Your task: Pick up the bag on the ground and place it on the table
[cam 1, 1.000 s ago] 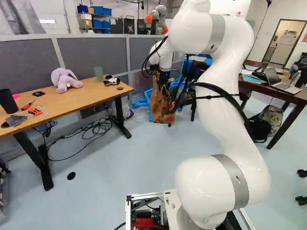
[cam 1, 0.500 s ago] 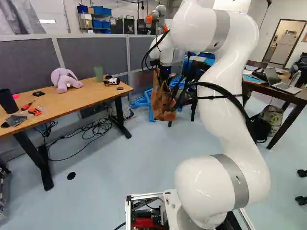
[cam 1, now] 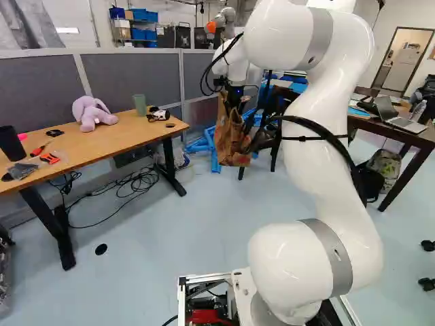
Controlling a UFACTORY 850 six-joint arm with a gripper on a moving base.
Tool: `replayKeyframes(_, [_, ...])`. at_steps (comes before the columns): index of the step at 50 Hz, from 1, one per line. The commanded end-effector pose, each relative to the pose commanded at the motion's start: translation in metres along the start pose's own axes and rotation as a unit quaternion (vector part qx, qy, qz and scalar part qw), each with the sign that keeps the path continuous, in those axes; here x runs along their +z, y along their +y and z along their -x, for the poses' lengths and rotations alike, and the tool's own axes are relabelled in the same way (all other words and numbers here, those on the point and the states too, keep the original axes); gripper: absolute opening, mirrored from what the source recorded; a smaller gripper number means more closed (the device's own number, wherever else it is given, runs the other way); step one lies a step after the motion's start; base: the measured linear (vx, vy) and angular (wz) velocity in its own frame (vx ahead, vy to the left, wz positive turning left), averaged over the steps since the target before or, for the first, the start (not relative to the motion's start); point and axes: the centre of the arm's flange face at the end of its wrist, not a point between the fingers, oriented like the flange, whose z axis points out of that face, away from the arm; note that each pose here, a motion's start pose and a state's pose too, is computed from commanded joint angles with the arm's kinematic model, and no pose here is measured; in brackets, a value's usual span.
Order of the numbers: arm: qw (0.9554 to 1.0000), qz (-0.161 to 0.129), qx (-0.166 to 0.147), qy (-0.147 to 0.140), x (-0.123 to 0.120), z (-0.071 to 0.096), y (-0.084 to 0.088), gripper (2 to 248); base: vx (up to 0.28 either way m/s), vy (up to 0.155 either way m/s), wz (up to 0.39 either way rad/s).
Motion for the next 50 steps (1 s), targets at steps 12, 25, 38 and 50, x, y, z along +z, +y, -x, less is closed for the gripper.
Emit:
replayKeyframes(12, [1.0000, 0.001, 0.001, -0.001, -0.018, 0.000, 0.002, 21, 0.000, 0.000, 0.000])
replayKeyframes(25, [1.0000, 0.002, 0.003, -0.003, -0.037, 0.000, 0.004, 21, 0.000, 0.000, 0.000])
replayKeyframes(38, [1.0000, 0.003, 0.005, -0.007, -0.056, 0.001, 0.006, 21, 0.000, 0.000, 0.000])
replayKeyframes(50, [0.9999, 0.004, 0.006, -0.013, -0.073, 0.002, 0.007, 21, 0.000, 0.000, 0.000])
